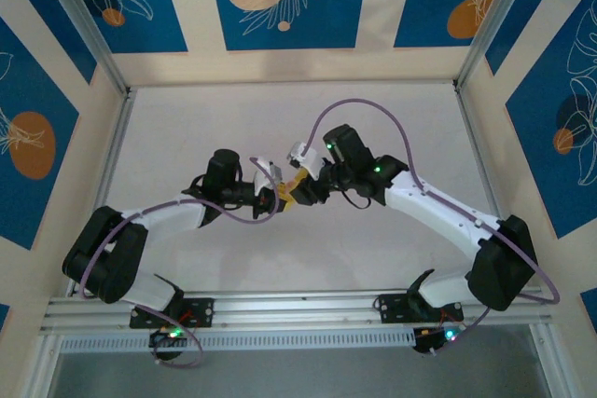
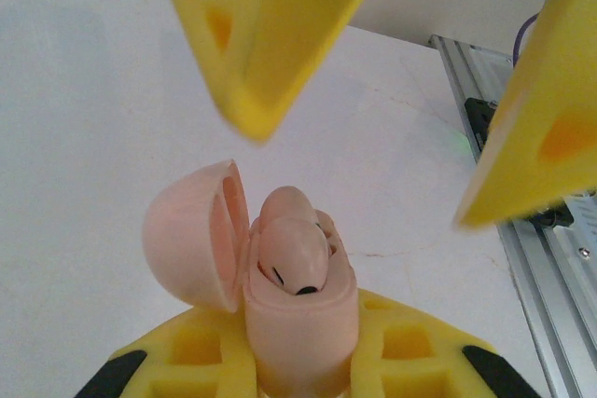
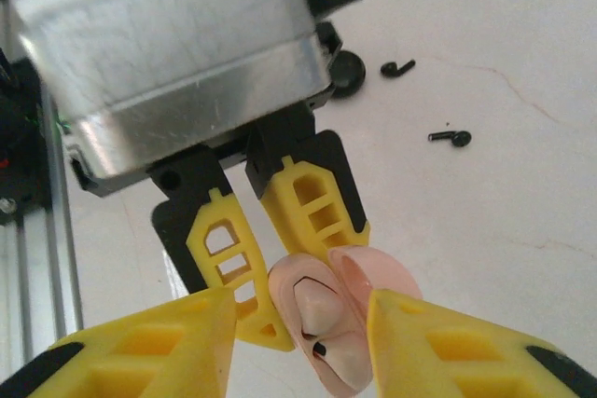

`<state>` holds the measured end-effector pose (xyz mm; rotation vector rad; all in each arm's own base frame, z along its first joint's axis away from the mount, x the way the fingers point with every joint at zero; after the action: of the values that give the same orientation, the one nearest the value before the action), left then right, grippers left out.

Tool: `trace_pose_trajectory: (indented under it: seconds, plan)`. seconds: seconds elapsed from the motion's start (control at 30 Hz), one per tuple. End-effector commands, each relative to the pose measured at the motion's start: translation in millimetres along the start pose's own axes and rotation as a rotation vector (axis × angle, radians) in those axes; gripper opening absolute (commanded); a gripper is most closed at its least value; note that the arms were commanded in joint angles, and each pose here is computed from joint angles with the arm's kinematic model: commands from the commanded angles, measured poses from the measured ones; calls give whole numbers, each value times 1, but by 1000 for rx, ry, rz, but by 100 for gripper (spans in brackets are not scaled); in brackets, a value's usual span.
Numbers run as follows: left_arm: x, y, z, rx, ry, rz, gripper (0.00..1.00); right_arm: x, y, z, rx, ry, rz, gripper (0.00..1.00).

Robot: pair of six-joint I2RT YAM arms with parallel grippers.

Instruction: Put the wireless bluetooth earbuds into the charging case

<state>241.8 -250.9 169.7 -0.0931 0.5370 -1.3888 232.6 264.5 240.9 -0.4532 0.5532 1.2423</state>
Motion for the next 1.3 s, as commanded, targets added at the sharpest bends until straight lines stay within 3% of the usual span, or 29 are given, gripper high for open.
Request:
trace_pose_trajectory:
  seconds: [0.0, 0.27, 0.77, 1.27]
  plan:
    - [0, -13, 15, 65, -21, -50, 16, -28, 3, 25, 23, -112, 32, 44]
    - [-1, -19, 20, 95, -33, -65, 16, -41, -16, 26, 194, -177, 145, 53]
    - [-7, -29, 32, 137, -58, -62, 16, -10, -34, 17, 395, -154, 404, 61]
    - [-4, -18, 38, 94, -95, -11, 16, -38, 0, 5, 449, -166, 512, 44]
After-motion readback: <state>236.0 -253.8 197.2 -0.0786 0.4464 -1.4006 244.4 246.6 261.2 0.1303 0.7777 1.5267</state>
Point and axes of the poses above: each hand's point on the last joint's axis, 136 mm out from that joint toward the fingers, its own x axis out along the fingers, its own y axis along the line the jaws close on, z = x × y, the point moved 5 cm from there along -x, back along the fingers, and after that the axes turned 12 degrees about -x, right-handed, at the moved point
